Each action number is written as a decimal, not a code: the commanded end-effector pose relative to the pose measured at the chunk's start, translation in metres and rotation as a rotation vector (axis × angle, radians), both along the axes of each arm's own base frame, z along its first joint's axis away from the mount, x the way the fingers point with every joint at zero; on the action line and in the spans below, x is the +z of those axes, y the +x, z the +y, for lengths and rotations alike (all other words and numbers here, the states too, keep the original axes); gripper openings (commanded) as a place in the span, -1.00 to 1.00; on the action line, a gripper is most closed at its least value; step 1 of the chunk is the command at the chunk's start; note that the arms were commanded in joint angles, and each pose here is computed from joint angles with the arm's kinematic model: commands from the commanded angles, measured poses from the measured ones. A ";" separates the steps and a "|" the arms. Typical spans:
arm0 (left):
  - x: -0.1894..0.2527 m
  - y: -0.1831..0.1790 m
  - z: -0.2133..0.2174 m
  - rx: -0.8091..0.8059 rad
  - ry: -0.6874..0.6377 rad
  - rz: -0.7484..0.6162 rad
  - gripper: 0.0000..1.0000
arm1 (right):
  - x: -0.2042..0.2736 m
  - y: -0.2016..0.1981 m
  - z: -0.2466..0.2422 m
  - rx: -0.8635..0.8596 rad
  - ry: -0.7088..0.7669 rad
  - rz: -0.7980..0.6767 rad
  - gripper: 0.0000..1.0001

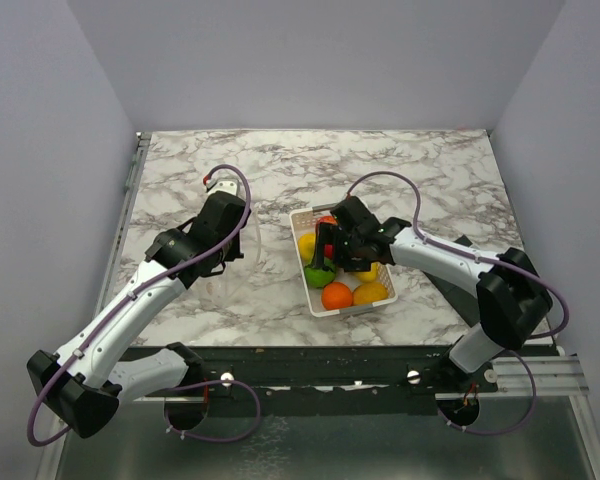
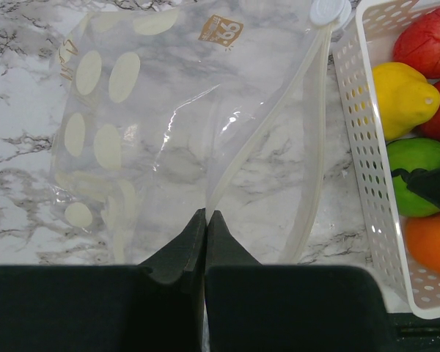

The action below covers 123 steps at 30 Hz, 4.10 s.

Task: Place the food in the zip-top bag and seal the zipper
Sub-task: Pick up the fake fruit from the bin, then place the fake fruit in the zipper food storage bag.

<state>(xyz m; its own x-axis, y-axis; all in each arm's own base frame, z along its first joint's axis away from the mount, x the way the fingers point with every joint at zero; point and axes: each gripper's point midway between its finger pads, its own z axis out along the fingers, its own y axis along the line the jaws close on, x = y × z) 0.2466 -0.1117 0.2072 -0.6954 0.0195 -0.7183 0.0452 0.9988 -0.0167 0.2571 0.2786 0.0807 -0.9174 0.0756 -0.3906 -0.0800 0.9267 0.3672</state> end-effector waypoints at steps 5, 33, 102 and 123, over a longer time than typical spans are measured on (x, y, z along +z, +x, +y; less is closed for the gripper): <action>0.002 -0.004 -0.002 -0.008 -0.026 0.001 -1.00 | -0.022 -0.002 0.006 -0.027 -0.024 0.026 0.88; 0.000 -0.006 -0.020 -0.046 -0.089 0.051 -1.00 | 0.105 -0.015 0.003 0.100 0.058 -0.262 -0.27; 0.039 -0.012 -0.053 -0.111 -0.285 0.054 -1.00 | 0.181 -0.045 0.098 0.389 0.162 -0.554 0.97; 0.037 -0.010 -0.050 -0.103 -0.266 0.046 -1.00 | 0.121 -0.054 -0.024 0.074 -0.155 -0.440 0.85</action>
<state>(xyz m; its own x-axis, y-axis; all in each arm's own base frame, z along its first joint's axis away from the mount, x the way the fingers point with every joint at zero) 0.2355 -0.1640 0.2423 -0.7459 -0.0876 -0.6603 0.1416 0.9478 -0.2858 0.2122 0.2860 0.2278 -0.6161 -0.0584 -0.7855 -0.3545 0.9111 0.2103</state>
